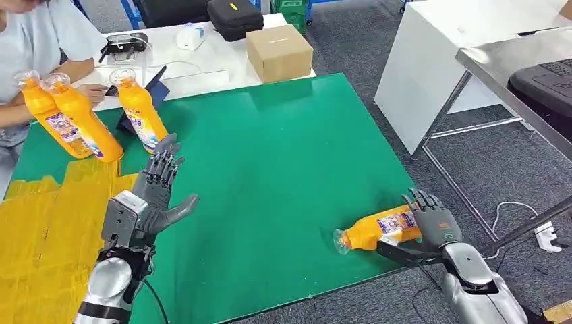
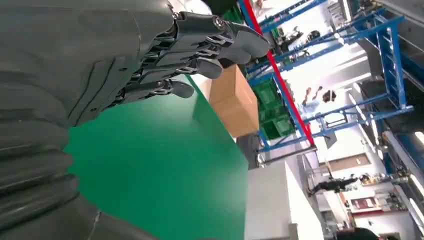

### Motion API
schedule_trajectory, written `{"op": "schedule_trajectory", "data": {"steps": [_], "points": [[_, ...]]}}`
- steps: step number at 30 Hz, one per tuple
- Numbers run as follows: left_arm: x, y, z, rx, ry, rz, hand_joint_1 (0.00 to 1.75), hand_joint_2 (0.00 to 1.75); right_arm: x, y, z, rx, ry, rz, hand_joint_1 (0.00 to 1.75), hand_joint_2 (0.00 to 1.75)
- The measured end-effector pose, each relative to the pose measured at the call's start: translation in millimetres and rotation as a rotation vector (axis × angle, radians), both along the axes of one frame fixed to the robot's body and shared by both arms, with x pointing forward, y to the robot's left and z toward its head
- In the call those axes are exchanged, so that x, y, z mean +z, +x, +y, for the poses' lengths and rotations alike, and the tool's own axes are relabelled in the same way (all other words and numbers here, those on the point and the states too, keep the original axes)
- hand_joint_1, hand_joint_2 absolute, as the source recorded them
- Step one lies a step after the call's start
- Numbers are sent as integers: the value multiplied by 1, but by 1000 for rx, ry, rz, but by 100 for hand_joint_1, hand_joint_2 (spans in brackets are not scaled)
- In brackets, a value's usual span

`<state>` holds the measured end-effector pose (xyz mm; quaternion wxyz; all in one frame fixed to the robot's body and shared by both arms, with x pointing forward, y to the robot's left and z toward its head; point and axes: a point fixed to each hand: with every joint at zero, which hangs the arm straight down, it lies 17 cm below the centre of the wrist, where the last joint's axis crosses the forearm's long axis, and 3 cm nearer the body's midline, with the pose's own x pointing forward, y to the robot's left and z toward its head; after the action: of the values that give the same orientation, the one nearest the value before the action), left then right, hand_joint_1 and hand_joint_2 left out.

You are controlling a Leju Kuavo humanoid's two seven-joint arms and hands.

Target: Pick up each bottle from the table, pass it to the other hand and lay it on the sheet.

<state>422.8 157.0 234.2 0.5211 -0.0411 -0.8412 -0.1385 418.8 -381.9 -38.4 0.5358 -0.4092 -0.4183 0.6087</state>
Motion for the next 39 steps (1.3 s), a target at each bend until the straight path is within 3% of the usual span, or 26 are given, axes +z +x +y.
{"op": "schedule_trajectory", "data": {"steps": [1, 2, 8, 27, 30, 34, 39], "points": [[0, 0, -1, -3, -1, 1, 0, 175, -4, -1, -1, -2, 8, 22, 169, 175], [-1, 0, -2, -6, -4, 3, 0, 175, -9, -3, -2, -3, 24, 43, 175, 175], [-3, 3, -7, -19, -19, 11, 0, 175, -19, -4, -10, -6, 75, 105, 175, 175], [-9, 6, -9, -23, -21, 27, 0, 175, -19, 2, -13, -17, 49, 107, 175, 175], [-9, 6, -8, -18, -21, 29, 0, 175, -13, 2, 6, 18, 95, 35, 175, 175], [-14, 4, -9, -16, 3, 38, 0, 175, 20, 0, 61, 80, 260, -149, 175, 175], [-19, -3, -24, -61, 21, 52, 0, 175, 98, -8, 123, 45, 690, -379, 175, 175]]}}
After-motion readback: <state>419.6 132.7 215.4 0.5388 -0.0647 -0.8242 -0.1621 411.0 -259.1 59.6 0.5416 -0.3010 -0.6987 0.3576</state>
